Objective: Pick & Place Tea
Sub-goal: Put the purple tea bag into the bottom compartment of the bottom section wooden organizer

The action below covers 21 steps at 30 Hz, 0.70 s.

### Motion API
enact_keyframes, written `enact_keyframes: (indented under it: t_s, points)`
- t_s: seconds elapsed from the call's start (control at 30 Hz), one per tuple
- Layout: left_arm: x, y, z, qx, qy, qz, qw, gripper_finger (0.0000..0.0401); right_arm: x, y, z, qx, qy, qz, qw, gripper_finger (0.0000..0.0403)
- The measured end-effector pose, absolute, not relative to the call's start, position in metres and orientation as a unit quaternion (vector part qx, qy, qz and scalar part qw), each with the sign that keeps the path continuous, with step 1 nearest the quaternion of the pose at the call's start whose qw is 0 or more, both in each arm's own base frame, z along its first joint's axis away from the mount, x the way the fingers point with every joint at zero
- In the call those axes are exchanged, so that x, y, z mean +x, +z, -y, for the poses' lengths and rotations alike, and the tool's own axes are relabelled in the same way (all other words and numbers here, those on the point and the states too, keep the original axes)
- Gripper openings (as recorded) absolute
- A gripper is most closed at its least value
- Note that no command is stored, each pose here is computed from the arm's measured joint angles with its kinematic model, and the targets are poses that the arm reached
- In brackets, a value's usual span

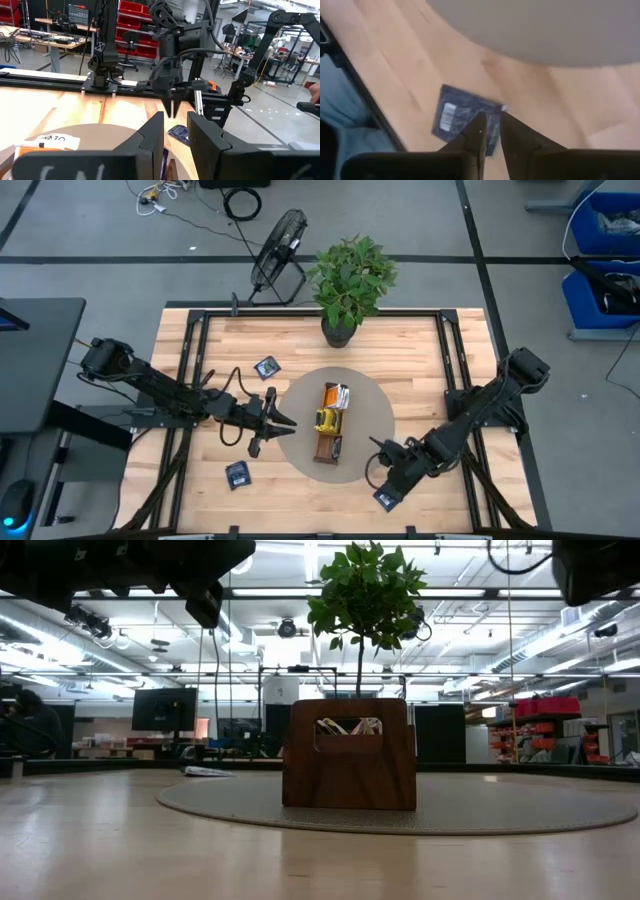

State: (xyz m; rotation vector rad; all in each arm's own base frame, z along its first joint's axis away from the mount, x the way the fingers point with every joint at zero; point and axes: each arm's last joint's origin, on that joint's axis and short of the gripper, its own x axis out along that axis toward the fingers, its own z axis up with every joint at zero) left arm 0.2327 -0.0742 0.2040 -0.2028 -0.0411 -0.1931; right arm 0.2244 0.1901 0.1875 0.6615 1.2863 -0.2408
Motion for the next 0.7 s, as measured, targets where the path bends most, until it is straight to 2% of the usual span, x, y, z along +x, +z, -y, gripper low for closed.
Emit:
enact_keyframes:
  t_s: [0.13, 0.27, 0.5, 0.7]
  points:
    - [0.233, 0.203, 0.074, -0.099, -0.096, 0.017, 0.990, 0.0087, 0.218, 0.181, -0.199, 0.329, -0.126, -0.568, 0.744, 0.0087]
    - [0.233, 0.201, 0.074, -0.097, -0.095, 0.008, 0.991, 0.0087, 0.213, 0.175, -0.199, 0.335, -0.156, -0.549, 0.750, 0.0130]
    - [0.233, 0.198, 0.074, -0.098, -0.094, -0.010, 0.991, 0.0087, 0.212, 0.150, -0.210, 0.342, -0.143, -0.591, 0.716, 0.0215]
    - [0.233, 0.197, 0.074, -0.097, -0.093, -0.015, 0.991, 0.0087, 0.217, 0.135, -0.215, 0.337, -0.147, -0.598, 0.712, 0.0229]
